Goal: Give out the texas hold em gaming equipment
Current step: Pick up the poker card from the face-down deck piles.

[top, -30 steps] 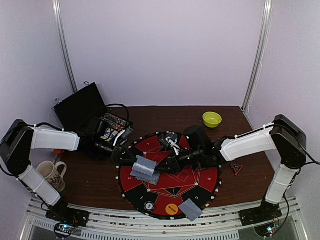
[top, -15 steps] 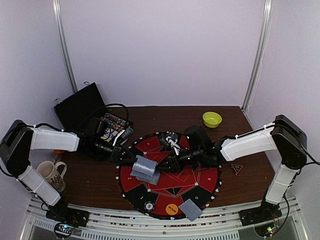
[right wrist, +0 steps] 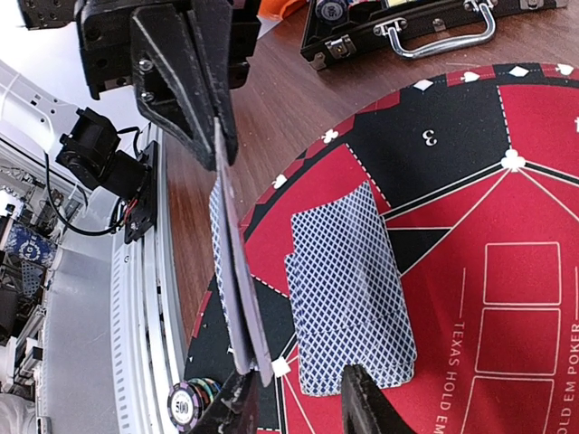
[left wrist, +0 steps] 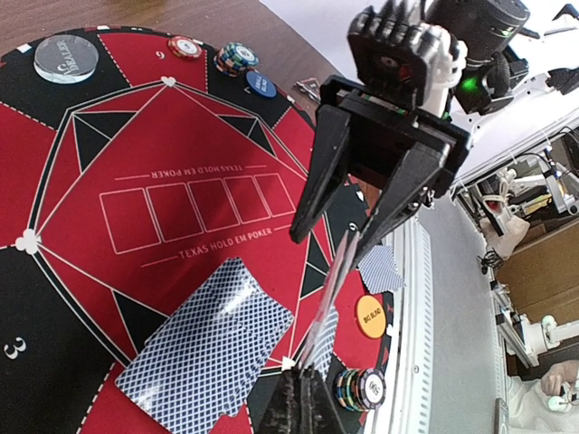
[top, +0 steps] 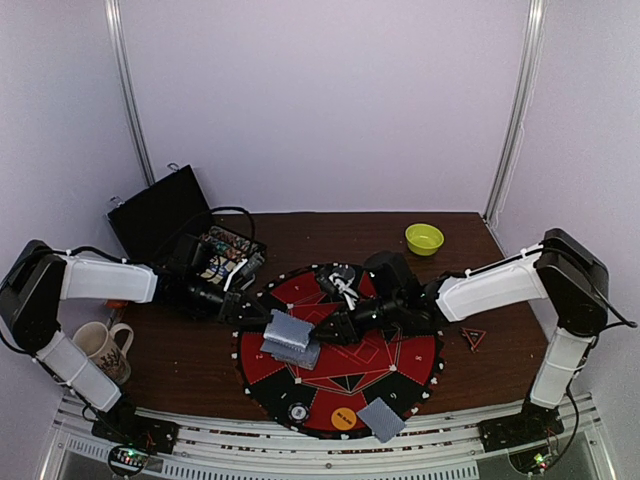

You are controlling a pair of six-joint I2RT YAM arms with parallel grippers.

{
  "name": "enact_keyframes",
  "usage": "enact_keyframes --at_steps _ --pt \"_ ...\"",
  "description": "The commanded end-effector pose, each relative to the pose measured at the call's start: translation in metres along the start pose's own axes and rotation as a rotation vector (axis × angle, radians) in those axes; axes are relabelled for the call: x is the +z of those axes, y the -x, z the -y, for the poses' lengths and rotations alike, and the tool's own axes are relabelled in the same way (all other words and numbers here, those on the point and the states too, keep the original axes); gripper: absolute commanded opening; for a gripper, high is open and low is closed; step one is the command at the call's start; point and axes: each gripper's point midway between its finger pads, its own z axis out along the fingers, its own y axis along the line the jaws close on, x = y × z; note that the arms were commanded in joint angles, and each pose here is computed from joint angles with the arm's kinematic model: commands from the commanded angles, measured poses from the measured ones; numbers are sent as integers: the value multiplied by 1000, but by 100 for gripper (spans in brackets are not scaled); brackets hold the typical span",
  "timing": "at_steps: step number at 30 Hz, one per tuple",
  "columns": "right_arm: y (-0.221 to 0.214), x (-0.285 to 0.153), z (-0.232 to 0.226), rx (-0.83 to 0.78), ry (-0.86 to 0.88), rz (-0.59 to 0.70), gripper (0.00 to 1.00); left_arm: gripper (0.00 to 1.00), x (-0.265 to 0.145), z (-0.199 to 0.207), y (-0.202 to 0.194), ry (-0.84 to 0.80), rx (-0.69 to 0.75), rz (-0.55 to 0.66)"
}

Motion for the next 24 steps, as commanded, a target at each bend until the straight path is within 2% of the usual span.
enact_keyframes --at_steps 1,9,18,24 --pt "15 -1 -4 -23 20 36 34 0 -4 12 9 -32 53 35" --pt "7 -10 -1 -18 2 22 34 0 -4 13 10 -41 55 36" --pt "14 -8 -1 -21 2 43 34 0 -3 13 7 -47 46 32" --pt "29 5 -10 -11 61 73 33 0 -2 9 6 -41 33 29"
